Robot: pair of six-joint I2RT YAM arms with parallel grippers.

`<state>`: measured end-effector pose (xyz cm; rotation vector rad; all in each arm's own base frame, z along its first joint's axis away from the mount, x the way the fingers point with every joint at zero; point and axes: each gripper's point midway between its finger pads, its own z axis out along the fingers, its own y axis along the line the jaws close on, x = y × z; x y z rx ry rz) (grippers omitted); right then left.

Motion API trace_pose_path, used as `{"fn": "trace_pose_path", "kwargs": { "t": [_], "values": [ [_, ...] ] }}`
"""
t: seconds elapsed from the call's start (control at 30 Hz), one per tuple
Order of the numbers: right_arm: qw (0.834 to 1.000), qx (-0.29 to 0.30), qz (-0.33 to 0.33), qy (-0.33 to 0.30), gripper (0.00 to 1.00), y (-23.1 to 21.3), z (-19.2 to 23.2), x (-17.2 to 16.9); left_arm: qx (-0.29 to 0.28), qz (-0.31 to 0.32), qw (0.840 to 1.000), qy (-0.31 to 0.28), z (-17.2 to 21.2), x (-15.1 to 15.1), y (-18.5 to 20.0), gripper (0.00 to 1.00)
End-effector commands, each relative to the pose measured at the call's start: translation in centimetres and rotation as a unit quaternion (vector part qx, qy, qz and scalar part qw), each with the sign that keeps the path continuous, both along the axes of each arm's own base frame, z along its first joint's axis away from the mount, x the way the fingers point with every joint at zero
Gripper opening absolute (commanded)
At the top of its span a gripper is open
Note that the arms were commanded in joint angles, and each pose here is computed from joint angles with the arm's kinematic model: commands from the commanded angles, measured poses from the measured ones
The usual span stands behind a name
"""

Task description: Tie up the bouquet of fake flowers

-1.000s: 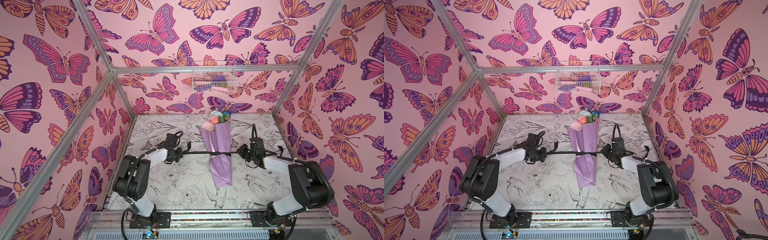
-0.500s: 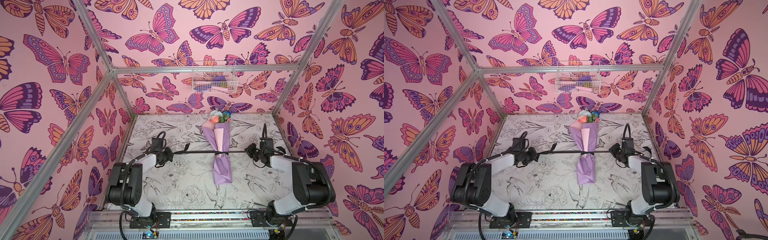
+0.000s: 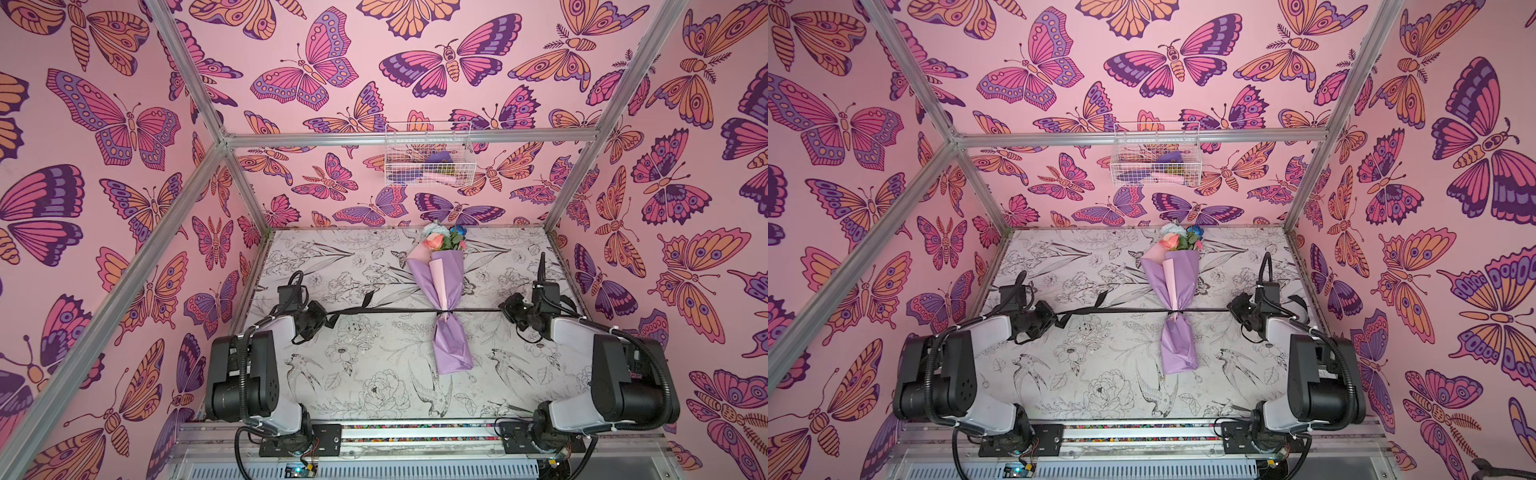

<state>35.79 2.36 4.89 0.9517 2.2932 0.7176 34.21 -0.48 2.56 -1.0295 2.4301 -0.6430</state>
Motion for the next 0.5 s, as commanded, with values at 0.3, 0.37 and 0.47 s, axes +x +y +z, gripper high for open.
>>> {"fn": "trace_pose_path", "kwargs": {
  "t": [0.3, 0.37, 0.47],
  "values": [
    [0.997, -0.064, -0.011, -0.03, 0.0, -0.5, 0.7, 1.1, 0.028, 0.014, 0.998, -0.054, 1.6, 2.5, 1.1, 0.0],
    [0.997, -0.071, 0.002, -0.034, 0.0, 0.5, 1.0, 1.1, 0.024, -0.006, 0.998, -0.064, 2.3, 2.7, -0.3, 0.0],
    [0.996, -0.079, 0.023, -0.037, 0.0, 1.8, 1.4, 1.0, 0.015, -0.029, 0.996, -0.081, 3.5, 3.0, -2.1, 0.03]
  ]
}}
